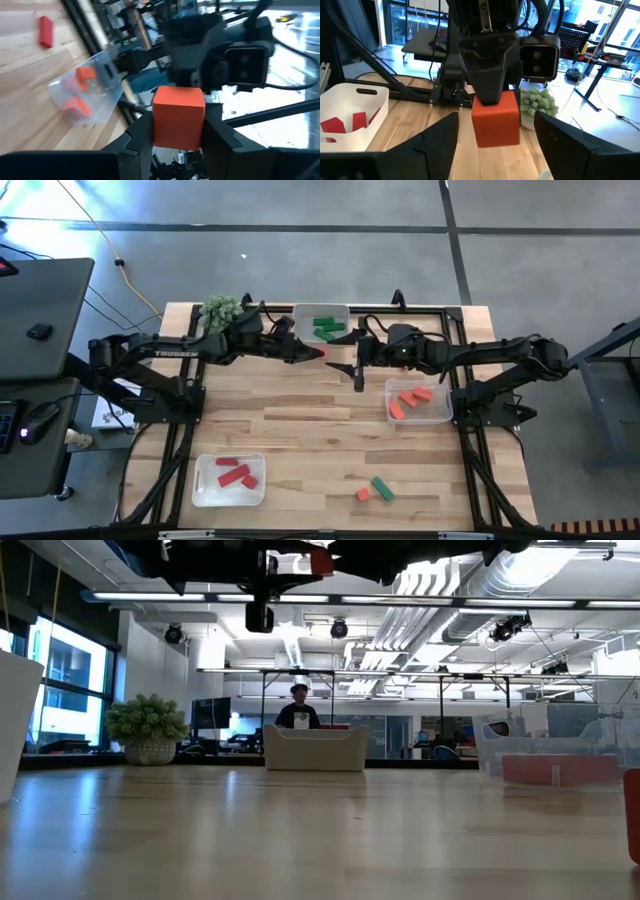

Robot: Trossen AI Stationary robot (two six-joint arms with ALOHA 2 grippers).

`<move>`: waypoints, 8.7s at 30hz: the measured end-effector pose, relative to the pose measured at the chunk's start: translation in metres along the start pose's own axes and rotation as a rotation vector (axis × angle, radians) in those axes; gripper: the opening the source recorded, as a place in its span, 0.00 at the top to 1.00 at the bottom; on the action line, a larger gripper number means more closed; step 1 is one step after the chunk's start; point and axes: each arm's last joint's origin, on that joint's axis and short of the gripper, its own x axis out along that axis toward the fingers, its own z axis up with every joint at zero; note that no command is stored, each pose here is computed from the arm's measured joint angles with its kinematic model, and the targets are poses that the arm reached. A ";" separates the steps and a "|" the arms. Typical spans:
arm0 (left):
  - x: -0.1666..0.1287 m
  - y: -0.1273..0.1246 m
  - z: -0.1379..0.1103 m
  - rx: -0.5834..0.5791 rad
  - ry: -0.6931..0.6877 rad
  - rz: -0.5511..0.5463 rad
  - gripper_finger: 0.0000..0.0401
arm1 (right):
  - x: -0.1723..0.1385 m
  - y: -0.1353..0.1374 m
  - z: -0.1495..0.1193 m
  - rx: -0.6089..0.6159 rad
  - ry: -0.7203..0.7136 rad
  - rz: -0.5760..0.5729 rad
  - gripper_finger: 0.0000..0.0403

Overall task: Sort & place blocks by color
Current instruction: Put the orange block into the transparent bin, then put the light green block into the gray bin

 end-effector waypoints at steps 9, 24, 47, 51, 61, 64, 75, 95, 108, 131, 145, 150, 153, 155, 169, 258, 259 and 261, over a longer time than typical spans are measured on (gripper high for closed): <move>0.008 0.005 0.000 -0.023 0.017 -0.038 0.74 | 0.000 0.000 0.000 0.003 0.006 -0.019 0.38; 0.011 0.007 0.003 -0.024 0.016 -0.066 0.73 | 0.000 0.000 -0.002 0.072 0.026 -0.026 0.70; 0.007 0.013 0.010 0.211 0.000 -0.033 0.49 | -0.002 0.000 -0.011 0.231 0.133 -0.086 0.73; 0.004 0.018 0.016 0.242 -0.011 -0.003 0.48 | -0.003 0.002 -0.019 0.274 0.209 -0.091 0.73; -0.003 0.028 0.026 0.247 0.023 0.040 0.47 | -0.003 0.000 -0.019 0.284 0.205 -0.158 0.73; -0.006 0.030 0.031 0.249 0.007 0.049 0.47 | -0.005 0.001 -0.023 0.352 0.259 -0.164 0.73; -0.011 0.034 0.039 0.316 0.023 0.045 0.47 | -0.037 0.013 -0.039 0.627 0.576 -0.223 0.73; -0.013 0.047 0.032 0.394 0.108 0.150 0.47 | -0.108 0.053 -0.051 0.916 1.126 -0.403 0.73; -0.013 0.048 0.032 0.410 0.112 0.154 0.47 | -0.124 0.056 -0.063 0.948 1.415 -0.524 0.73; -0.013 0.048 0.031 0.410 0.116 0.159 0.47 | -0.084 0.055 -0.111 0.947 1.706 -0.667 0.73; -0.013 0.048 0.031 0.413 0.116 0.159 0.47 | -0.070 0.059 -0.126 0.930 1.748 -0.648 0.65; -0.013 0.048 0.032 0.413 0.116 0.159 0.47 | -0.071 0.058 -0.127 0.897 1.755 -0.612 0.58; -0.013 0.048 0.031 0.413 0.117 0.159 0.47 | -0.071 0.058 -0.126 0.888 1.761 -0.604 0.53; -0.013 0.048 0.031 0.413 0.117 0.159 0.47 | -0.071 0.058 -0.126 0.890 1.762 -0.602 0.51; -0.013 0.049 0.031 0.411 0.118 0.161 0.47 | -0.069 0.052 -0.099 0.846 1.759 -0.713 0.49; 0.004 0.024 -0.037 0.187 0.107 0.356 0.47 | -0.026 0.292 -0.113 0.782 1.544 -0.117 0.59; 0.004 0.024 -0.037 0.187 0.107 0.356 0.47 | -0.026 0.292 -0.113 0.776 1.548 -0.117 0.64; 0.004 0.024 -0.037 0.187 0.107 0.356 0.47 | -0.026 0.292 -0.112 0.757 1.552 -0.112 0.74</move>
